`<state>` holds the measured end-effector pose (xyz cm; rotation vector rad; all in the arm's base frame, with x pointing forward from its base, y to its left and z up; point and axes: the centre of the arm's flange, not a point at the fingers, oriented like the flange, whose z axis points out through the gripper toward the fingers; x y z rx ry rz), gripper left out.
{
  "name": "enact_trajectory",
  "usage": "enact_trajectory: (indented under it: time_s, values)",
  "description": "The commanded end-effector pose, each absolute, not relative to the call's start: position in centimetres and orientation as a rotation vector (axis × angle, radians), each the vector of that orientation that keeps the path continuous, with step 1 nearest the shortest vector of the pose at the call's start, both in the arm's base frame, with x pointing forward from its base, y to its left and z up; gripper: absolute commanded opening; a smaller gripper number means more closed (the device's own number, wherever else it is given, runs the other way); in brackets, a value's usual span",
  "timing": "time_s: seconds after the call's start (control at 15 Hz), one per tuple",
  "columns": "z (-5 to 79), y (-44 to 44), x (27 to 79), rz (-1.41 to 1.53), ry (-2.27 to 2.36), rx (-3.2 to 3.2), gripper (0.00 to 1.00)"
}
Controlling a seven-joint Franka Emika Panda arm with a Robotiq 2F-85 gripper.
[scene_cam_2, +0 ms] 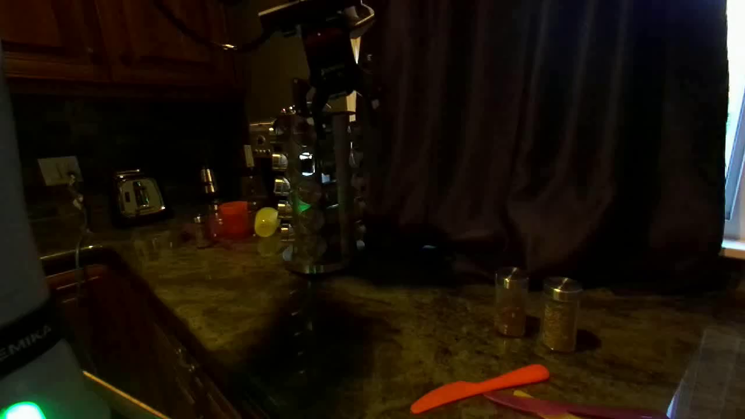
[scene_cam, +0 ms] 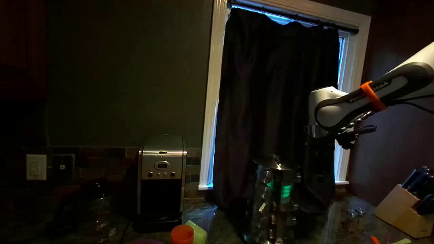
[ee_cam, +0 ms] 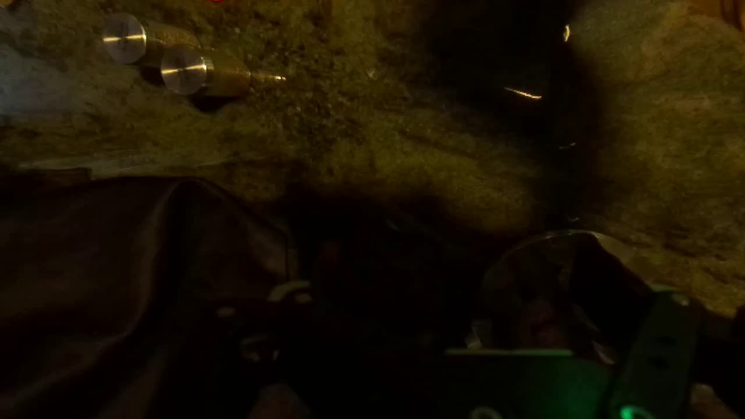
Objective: Move the silver stand backwards.
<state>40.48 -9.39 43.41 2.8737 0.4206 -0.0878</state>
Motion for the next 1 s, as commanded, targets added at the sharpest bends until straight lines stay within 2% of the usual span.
enact_trajectory:
  time_s: [0.0,0.4,0.93]
  values:
    - [43.4,-9.4,40.5,-0.088,0.421,2.874,1.00]
    - [44.4,-8.3,40.4,-0.032,0.413,2.856,1.00]
    - [51.3,-4.1,39.1,0.150,0.057,2.750,1.00]
